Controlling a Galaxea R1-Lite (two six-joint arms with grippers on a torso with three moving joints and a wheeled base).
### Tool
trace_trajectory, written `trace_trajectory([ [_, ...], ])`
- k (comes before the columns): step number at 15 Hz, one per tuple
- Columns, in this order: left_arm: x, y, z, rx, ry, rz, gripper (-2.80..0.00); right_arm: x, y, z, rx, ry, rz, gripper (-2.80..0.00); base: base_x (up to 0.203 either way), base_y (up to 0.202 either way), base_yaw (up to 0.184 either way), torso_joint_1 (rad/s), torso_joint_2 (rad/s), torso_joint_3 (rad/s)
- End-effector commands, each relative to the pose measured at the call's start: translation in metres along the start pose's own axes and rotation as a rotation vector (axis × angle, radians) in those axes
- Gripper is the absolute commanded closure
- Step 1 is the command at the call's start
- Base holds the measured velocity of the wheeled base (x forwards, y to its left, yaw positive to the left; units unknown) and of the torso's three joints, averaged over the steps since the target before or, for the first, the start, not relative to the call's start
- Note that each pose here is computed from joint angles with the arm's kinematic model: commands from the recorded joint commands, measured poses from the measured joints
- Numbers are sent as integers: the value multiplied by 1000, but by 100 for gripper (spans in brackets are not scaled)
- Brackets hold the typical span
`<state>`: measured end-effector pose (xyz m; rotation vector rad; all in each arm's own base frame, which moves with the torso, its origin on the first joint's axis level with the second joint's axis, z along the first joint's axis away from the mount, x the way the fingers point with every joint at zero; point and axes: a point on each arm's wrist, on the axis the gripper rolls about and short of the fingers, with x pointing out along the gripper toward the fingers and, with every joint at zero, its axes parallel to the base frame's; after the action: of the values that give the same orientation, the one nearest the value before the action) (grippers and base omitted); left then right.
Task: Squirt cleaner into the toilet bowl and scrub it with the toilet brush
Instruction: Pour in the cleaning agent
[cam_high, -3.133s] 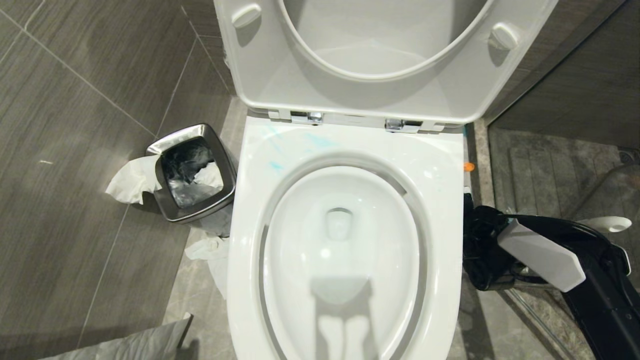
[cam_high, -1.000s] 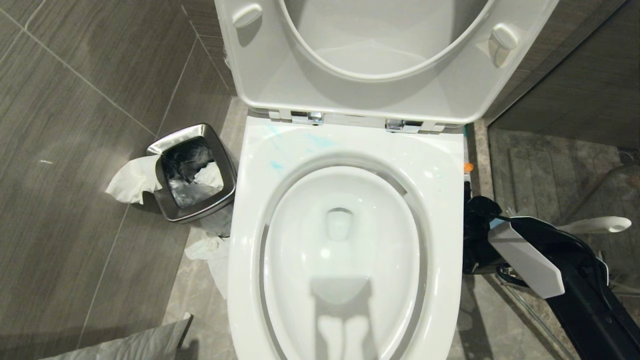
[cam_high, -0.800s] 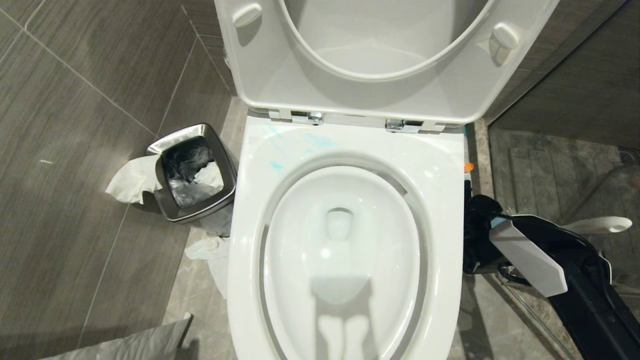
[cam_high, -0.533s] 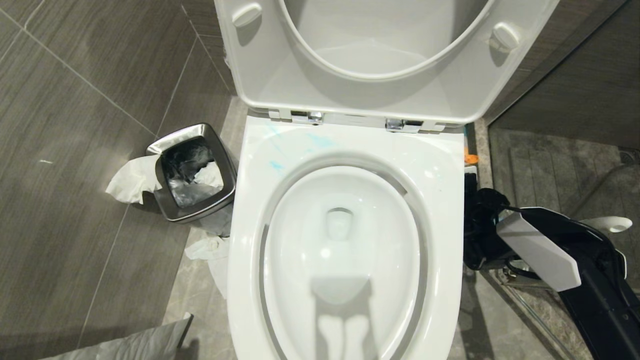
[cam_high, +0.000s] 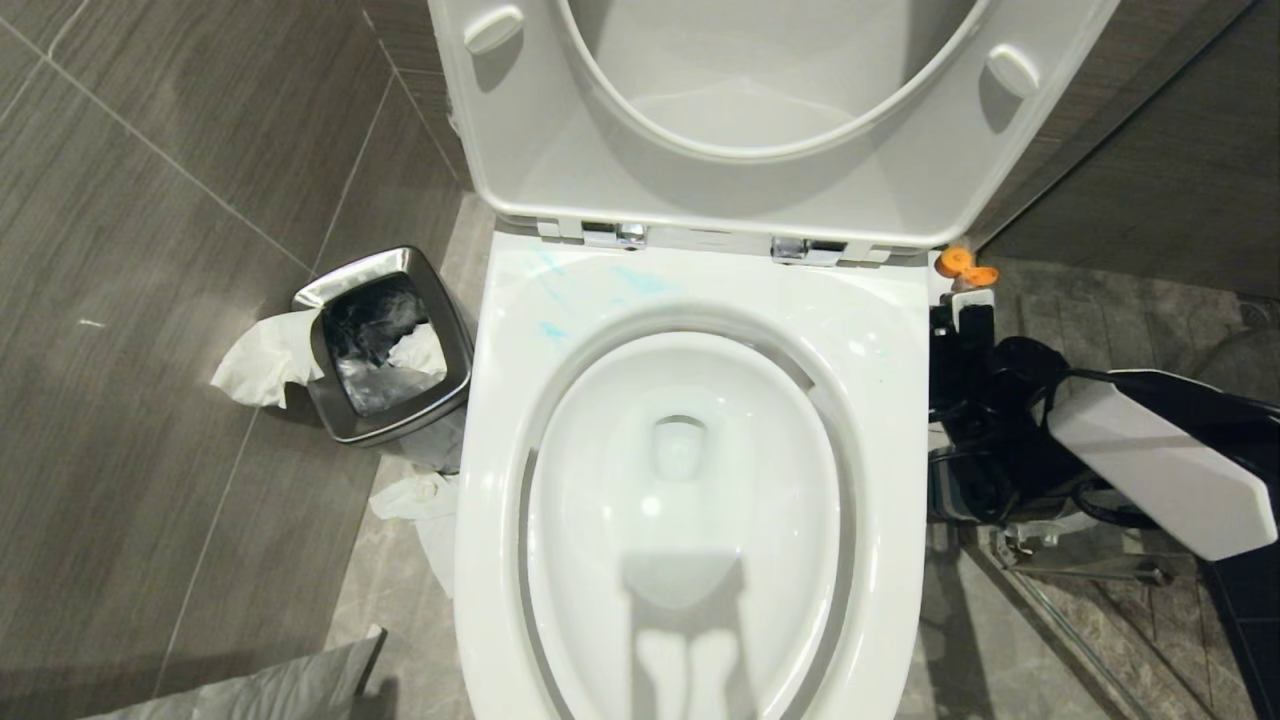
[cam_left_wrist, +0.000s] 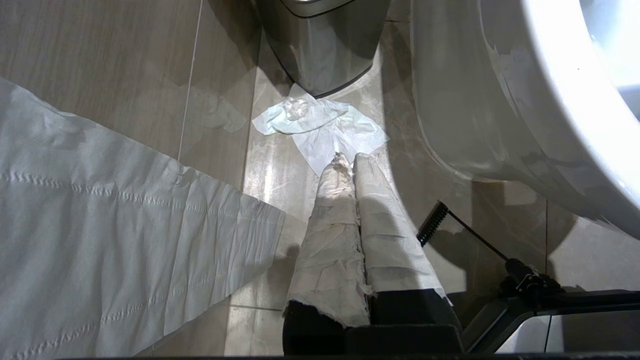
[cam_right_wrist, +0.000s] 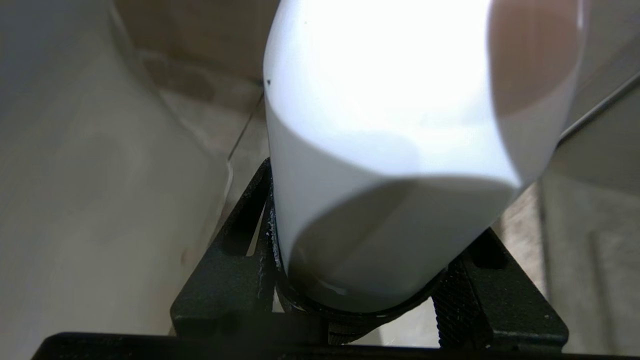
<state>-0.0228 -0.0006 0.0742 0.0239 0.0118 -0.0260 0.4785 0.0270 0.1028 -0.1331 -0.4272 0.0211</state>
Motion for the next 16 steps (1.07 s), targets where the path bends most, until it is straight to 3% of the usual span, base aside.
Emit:
trace_trajectory([
  [1,0,0,0,0,3,0,0,-3,-10,57,-1,-72,-16,0,0,0,0,0,0,0],
  [10,0,0,0,0,3,0,0,-64,-40,195,-16,-191,-60,0,0,0,0,0,0,0],
  [16,0,0,0,0,3,0,0,-131,-52,279,-15,-181,-84,0,0,0,0,0,0,0],
])
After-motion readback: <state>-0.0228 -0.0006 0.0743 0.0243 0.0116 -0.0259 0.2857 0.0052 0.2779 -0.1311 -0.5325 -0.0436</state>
